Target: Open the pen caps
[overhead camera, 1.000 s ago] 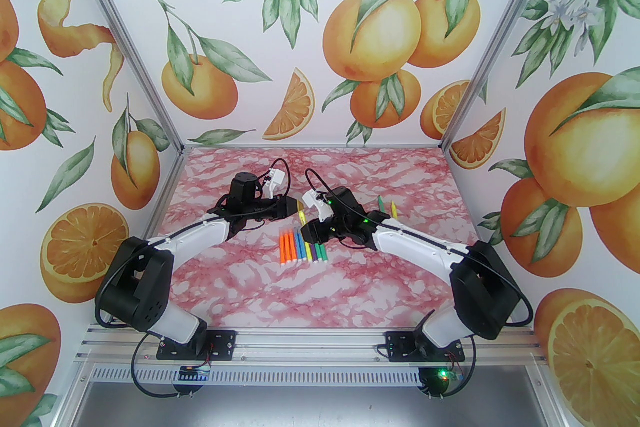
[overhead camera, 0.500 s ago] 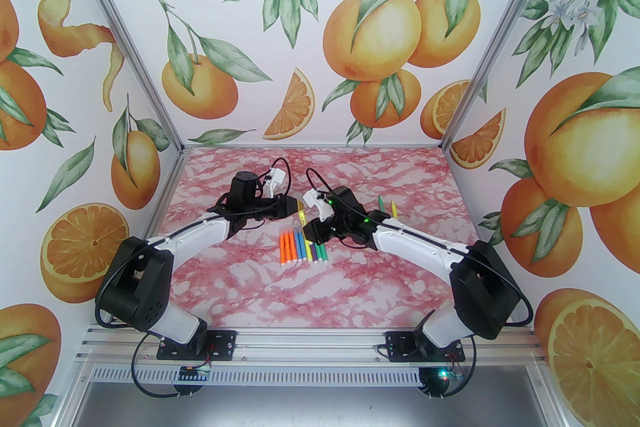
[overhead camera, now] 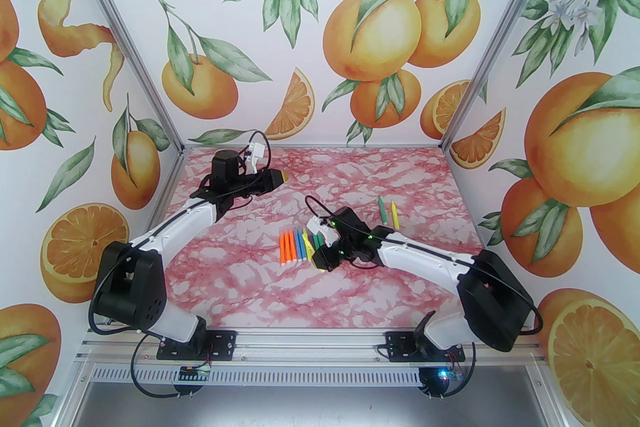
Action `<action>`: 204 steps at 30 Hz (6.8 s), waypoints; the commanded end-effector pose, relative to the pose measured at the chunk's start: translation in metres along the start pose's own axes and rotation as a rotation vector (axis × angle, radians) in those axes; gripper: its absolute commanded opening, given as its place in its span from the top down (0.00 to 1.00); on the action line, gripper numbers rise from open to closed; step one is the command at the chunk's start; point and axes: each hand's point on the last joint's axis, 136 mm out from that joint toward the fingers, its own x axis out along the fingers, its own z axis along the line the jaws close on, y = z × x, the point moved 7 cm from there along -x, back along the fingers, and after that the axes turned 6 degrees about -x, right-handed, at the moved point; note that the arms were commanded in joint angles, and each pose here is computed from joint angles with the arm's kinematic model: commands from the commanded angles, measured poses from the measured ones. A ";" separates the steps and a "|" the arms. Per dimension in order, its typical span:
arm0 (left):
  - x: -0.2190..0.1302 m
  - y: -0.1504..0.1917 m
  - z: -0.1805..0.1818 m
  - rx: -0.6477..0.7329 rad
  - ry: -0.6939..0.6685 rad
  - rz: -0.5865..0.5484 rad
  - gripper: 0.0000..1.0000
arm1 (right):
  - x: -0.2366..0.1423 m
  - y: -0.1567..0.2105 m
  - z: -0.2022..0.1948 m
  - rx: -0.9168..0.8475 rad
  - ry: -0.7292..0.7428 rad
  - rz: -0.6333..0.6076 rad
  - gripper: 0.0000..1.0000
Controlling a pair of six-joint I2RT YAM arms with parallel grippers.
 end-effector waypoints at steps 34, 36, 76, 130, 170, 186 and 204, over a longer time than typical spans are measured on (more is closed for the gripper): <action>-0.066 -0.027 0.193 0.110 -1.046 0.361 1.00 | -0.162 0.000 -0.224 0.427 0.934 -0.037 1.00; -0.065 -0.024 0.200 0.119 -1.050 0.392 1.00 | -0.159 0.001 -0.232 0.441 0.934 -0.022 1.00; -0.038 -0.003 0.248 0.018 -0.992 0.532 0.84 | -0.115 0.052 -0.289 0.612 0.856 0.191 0.90; -0.059 0.002 0.077 0.203 -0.516 -0.049 0.40 | -0.074 -0.040 -0.067 0.212 0.358 -0.207 0.53; -0.080 0.027 0.044 0.274 -0.413 -0.116 0.38 | 0.041 0.006 -0.081 0.137 0.519 0.296 0.66; -0.079 0.034 0.056 0.231 -0.438 -0.096 0.38 | 0.057 0.007 -0.095 0.107 0.615 0.389 0.78; -0.036 0.056 0.044 0.081 -0.175 0.003 0.39 | 0.003 -0.039 -0.061 0.137 0.274 0.009 1.00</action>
